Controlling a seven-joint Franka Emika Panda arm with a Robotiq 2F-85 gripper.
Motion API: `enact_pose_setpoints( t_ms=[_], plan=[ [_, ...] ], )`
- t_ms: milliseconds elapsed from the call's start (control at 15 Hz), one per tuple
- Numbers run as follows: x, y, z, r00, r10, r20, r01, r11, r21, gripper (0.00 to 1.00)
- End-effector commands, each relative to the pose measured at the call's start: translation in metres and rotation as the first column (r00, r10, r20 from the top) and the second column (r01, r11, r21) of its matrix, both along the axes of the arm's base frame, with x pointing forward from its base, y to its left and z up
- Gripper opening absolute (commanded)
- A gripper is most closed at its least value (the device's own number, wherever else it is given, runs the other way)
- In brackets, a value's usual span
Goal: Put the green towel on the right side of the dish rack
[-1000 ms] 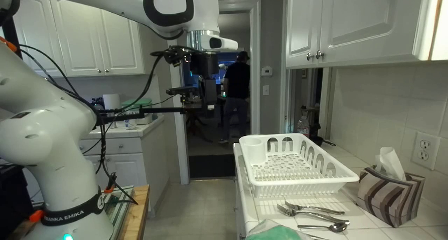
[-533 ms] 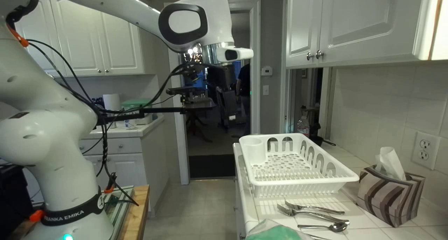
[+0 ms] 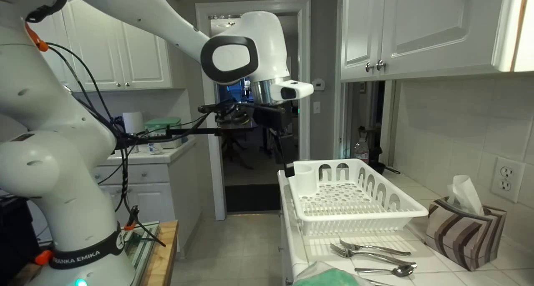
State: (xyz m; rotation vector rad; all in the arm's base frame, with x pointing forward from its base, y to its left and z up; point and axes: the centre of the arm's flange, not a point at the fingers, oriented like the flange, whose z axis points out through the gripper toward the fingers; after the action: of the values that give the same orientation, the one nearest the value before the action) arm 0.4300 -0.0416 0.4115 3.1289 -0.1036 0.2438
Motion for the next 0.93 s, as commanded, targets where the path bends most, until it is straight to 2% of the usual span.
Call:
enact_pose_setpoints(
  t_ms=[0,333,400,867],
  plan=[
    [-0.01,-0.026,-0.031,1.0,0.0,-0.018,0.0,1.0,-0.005,1.0],
    [-0.034,-0.056,-0.068,0.998,-0.043,-0.051,0.043,0.999,0.002,1.0],
    [-0.024,-0.048,-0.053,0.997,-0.051,-0.057,0.052,0.998,0.018,1.0],
    [-0.025,-0.049,-0.055,0.997,-0.052,-0.058,0.053,0.998,0.018,1.0]
  ],
)
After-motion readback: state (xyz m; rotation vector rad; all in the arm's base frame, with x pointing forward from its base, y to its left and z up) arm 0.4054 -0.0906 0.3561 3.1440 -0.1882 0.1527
